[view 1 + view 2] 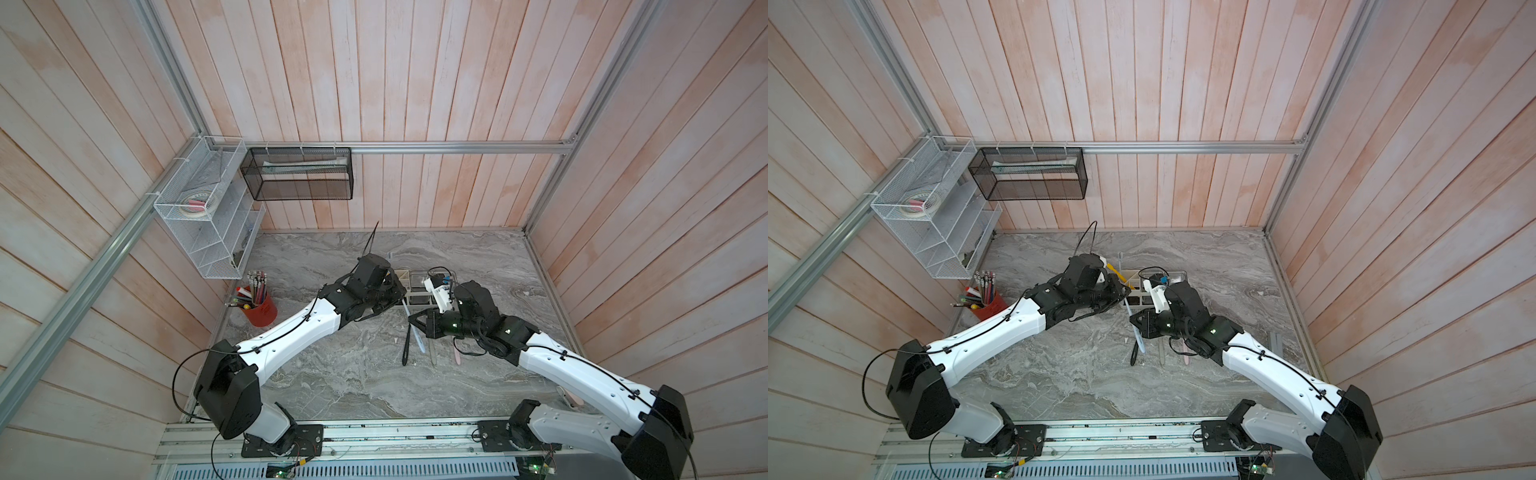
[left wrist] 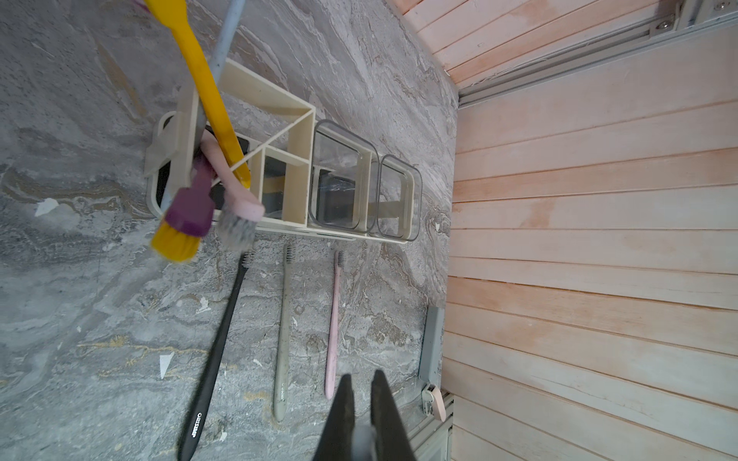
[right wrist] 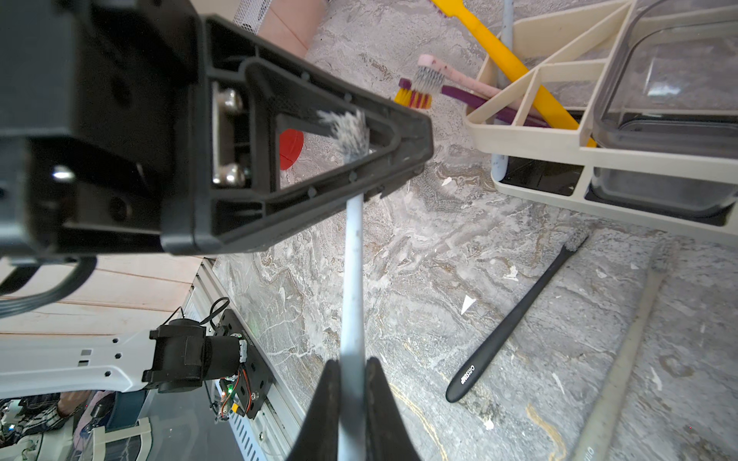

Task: Place the toothbrush into the toothbrush holder
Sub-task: Pick up the toothbrush from the center of the board, then place the toothbrush in the toothbrush holder.

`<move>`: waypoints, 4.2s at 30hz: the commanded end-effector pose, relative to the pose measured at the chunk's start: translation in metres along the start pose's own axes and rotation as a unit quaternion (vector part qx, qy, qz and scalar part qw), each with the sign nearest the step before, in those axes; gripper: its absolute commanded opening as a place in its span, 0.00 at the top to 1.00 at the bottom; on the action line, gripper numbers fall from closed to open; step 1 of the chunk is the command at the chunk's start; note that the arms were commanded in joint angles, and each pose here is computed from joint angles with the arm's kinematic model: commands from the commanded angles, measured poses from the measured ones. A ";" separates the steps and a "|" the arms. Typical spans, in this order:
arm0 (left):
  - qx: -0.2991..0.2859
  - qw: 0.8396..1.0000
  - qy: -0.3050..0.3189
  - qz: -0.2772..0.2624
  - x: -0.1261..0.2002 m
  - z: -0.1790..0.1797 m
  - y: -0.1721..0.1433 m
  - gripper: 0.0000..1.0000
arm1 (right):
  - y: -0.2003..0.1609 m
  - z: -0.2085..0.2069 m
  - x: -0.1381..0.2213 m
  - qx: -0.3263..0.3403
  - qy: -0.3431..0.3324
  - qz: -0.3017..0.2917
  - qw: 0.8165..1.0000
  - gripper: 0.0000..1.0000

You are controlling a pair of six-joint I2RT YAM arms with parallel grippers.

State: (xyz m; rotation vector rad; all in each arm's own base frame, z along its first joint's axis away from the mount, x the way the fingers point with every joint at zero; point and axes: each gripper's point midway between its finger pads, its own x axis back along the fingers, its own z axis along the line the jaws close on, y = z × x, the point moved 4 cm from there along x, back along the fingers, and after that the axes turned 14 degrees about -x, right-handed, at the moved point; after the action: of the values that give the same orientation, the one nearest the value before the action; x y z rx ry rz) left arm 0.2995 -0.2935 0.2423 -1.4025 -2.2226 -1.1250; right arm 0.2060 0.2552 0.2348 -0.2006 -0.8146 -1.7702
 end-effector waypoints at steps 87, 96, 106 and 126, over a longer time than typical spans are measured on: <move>-0.373 0.807 0.239 -0.391 -0.069 0.023 0.104 1.00 | -0.018 -0.004 0.134 0.152 0.106 -0.265 0.946 0.02; -0.357 0.816 0.244 -0.384 -0.075 0.032 0.100 1.00 | -0.018 -0.003 0.135 0.151 0.108 -0.264 0.946 0.02; -0.351 0.827 0.235 -0.371 -0.078 0.037 0.092 0.97 | -0.019 -0.002 0.134 0.151 0.111 -0.264 0.946 0.02; -0.358 0.833 0.234 -0.351 -0.091 0.041 0.079 0.77 | -0.021 -0.005 0.133 0.148 0.112 -0.261 0.947 0.02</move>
State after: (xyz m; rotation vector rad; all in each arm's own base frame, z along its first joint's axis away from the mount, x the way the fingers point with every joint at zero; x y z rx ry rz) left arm 0.4206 -0.3005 0.2219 -0.2286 -2.0916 -2.4030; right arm 0.1424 0.1517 0.2869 0.4161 -1.0330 -2.0745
